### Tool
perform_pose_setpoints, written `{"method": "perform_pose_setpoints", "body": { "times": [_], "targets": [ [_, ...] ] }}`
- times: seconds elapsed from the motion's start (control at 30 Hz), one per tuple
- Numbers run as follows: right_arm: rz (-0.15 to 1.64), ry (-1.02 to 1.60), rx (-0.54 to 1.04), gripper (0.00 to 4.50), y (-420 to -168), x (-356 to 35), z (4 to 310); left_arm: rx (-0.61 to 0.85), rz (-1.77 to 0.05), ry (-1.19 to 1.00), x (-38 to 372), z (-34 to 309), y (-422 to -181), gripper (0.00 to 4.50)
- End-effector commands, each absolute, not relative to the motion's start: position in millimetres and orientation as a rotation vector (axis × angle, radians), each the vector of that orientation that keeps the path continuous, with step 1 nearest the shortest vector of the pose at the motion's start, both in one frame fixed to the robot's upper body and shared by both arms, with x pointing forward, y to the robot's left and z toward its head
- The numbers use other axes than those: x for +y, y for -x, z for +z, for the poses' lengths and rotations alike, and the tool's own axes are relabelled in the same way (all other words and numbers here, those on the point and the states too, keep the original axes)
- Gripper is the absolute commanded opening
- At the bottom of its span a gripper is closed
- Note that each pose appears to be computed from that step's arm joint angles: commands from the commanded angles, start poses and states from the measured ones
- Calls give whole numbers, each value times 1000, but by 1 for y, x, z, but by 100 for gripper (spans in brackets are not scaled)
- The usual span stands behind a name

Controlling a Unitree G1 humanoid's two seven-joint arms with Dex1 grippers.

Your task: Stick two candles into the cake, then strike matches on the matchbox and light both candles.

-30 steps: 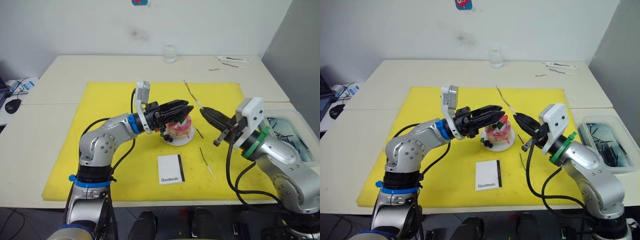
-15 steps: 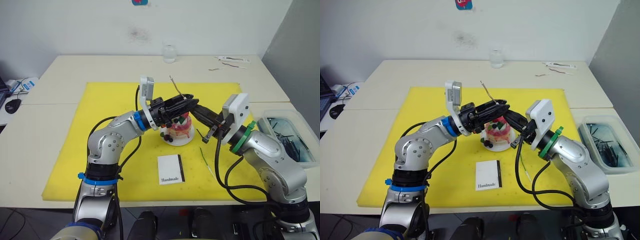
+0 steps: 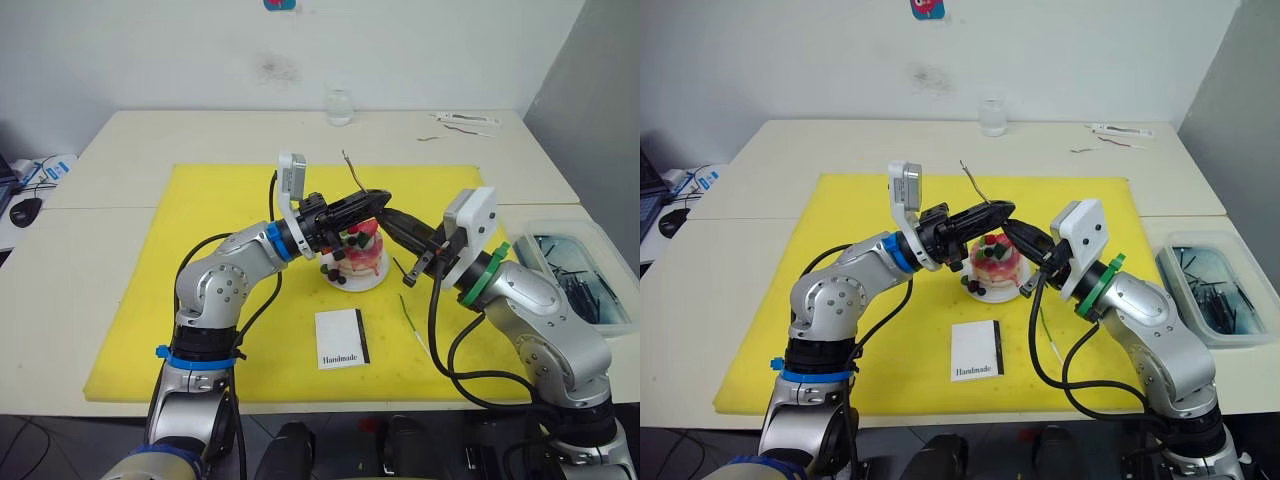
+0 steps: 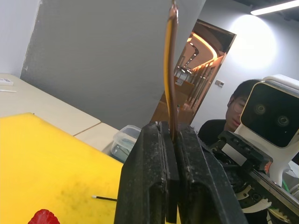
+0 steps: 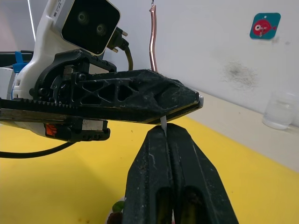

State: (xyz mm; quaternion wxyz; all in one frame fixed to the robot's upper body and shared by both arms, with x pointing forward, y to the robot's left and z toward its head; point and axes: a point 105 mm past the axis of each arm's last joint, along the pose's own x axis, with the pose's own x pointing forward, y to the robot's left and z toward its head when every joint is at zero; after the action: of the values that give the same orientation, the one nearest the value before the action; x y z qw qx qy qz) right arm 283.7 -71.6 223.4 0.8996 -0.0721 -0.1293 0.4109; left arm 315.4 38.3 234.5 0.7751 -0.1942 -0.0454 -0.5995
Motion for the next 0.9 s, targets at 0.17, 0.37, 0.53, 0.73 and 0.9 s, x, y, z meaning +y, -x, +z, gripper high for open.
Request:
{"method": "perform_pose_setpoints", "body": {
  "times": [0.17, 0.37, 0.53, 0.73, 0.9],
  "targets": [
    [874, 133, -303, 0, -278, -67, 232, -128, -1328, 400, 38, 243, -310, 1],
    [876, 124, -304, 0, -280, -63, 233, -116, -1324, 400, 39, 242, -311, 1],
    [901, 135, -272, 97, -280, -62, 228, -87, -1273, 445, 48, 242, -322, 0],
    [937, 250, -201, 316, -280, -64, 210, 37, -1143, 490, 91, 236, -356, 0],
    [945, 401, -211, 447, -294, -52, 210, 46, -1071, 359, 114, 233, -373, 0]
  ]
}}
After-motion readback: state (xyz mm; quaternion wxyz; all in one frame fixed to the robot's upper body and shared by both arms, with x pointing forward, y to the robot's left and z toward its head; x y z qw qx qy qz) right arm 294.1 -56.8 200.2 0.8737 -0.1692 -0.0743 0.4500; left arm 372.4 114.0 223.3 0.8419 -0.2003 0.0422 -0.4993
